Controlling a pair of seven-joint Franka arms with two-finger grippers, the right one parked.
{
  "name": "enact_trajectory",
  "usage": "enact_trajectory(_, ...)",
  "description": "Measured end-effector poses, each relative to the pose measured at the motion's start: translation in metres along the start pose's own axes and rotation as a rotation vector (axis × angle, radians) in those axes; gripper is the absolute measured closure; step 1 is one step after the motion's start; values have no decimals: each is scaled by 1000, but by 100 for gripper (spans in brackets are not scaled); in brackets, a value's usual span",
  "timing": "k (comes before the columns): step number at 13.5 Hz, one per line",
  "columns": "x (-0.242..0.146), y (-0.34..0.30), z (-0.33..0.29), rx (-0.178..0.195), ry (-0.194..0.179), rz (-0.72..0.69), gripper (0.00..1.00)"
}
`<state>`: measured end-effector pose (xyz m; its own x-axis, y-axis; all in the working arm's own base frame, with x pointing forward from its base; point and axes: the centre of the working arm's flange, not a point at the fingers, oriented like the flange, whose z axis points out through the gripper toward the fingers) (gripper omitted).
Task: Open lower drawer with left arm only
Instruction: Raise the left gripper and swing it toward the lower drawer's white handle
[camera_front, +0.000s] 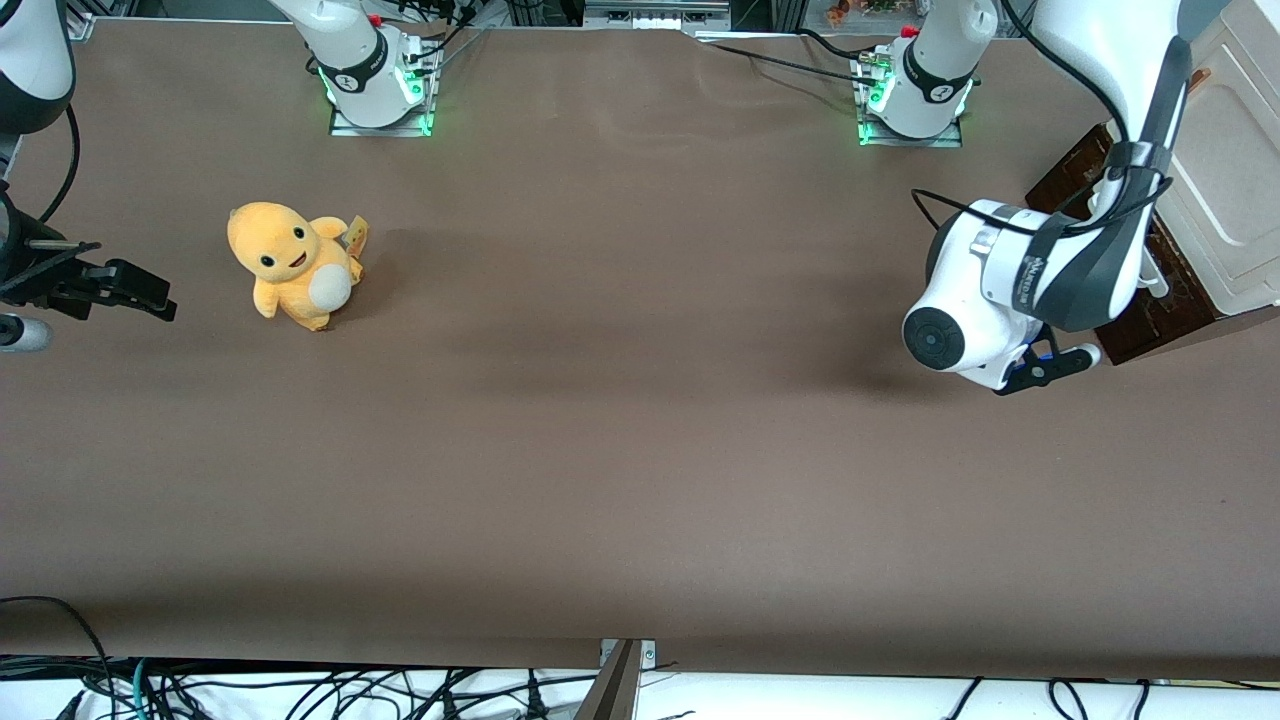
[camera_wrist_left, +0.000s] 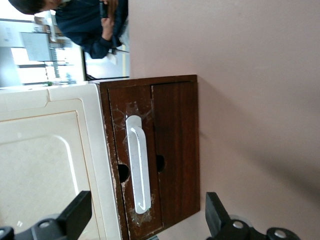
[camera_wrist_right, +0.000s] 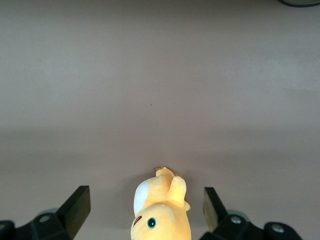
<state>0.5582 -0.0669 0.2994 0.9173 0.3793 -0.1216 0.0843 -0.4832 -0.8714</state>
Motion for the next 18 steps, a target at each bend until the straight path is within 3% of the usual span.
enact_trajectory(2,-9,21,21,76,16,-22,0)
enact_trajectory(4,-17,38,38,116,12,-30,0)
enact_trajectory(8,-30,50,67,162,-15,-62,0)
enact_trajectory(11,-26,45,86,173,-47,-90,0)
enact_trajectory(13,-25,44,97,192,-47,-112,0)
enact_trajectory(18,-31,58,123,287,-44,-129,0)
